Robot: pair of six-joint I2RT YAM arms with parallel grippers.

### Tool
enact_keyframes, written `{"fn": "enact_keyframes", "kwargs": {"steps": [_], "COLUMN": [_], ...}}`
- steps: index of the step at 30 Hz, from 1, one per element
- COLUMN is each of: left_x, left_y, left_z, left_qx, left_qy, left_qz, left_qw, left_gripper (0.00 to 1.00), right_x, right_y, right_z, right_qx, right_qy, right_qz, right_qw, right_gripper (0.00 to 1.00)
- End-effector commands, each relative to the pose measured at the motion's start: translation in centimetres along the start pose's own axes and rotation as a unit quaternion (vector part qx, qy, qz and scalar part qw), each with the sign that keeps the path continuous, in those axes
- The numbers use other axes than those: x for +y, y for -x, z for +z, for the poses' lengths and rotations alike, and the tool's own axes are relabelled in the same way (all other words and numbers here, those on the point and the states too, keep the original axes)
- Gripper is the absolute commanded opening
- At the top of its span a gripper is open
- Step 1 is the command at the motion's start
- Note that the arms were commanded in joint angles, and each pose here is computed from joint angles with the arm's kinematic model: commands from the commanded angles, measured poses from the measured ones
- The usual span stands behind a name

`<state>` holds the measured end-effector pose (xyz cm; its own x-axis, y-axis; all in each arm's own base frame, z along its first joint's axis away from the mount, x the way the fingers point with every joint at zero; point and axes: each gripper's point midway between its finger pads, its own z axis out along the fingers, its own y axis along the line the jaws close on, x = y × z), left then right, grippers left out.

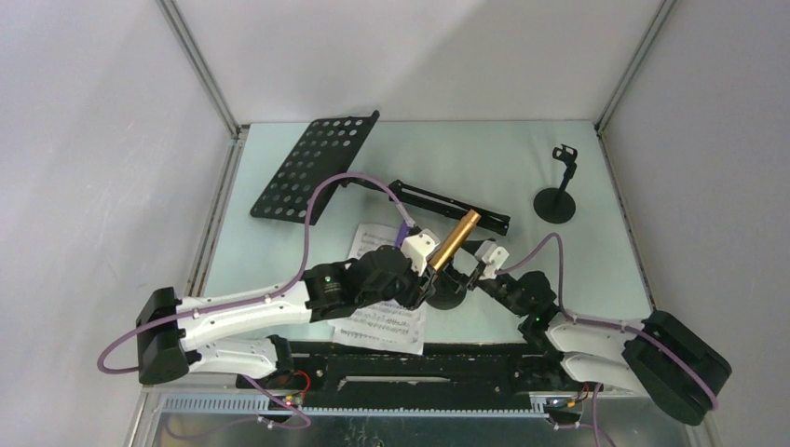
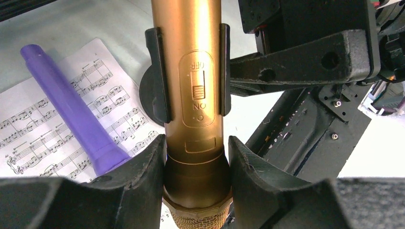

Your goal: Pack up the instrument practice props

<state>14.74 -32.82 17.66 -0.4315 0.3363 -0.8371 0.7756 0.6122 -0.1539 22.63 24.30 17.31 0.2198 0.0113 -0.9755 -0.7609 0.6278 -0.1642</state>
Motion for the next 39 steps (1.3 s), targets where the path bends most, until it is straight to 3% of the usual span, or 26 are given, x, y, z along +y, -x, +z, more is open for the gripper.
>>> {"fn": "enact_keyframes", "kwargs": {"steps": [1, 8, 10, 18, 26, 35, 39], "left_x": [-1.6, -1.4, -1.1, -0.9, 0.2, 1.3, 2.2], "left_y": [1.1, 1.1, 1.1, -0.7, -4.2, -6.3, -5.7], "left_z": [-0.5, -1.0, -1.2, -2.8, -3.3, -4.1, -3.4], "left_qx": [-0.024, -0.029, -0.029, -0.024, -0.003, -0.001, -0.029], "left_qy": [-0.045, -0.042, -0.036, -0.045, -0.031, -0.019, 0.010], "left_qz": [0.000, -0.006, -0.011, -0.041, -0.072, -0.080, -0.095], "left_qw": [0.999, 0.999, 0.999, 0.998, 0.997, 0.997, 0.995], "left_gripper": [0.00, 0.00, 0.00, 0.00, 0.00, 0.00, 0.00], "right_x": [-0.2, -0.7, -1.8, -7.8, -14.6, -18.4, -19.1], "right_y": [4.6, 4.6, 5.1, 7.4, 8.8, 11.3, 13.4], "right_z": [1.7, 1.7, 1.4, -0.5, -5.6, -10.4, -11.6], "right_qx": [-0.086, -0.084, -0.087, -0.050, -0.043, -0.046, -0.050], "right_qy": [0.001, -0.016, -0.045, -0.173, -0.312, -0.403, -0.421], "right_qz": [-0.003, -0.013, -0.016, -0.017, -0.011, -0.043, -0.036], "right_qw": [0.996, 0.996, 0.995, 0.983, 0.949, 0.913, 0.905], "right_gripper": [0.70, 0.10, 0.01, 0.00, 0.00, 0.00, 0.00]}}
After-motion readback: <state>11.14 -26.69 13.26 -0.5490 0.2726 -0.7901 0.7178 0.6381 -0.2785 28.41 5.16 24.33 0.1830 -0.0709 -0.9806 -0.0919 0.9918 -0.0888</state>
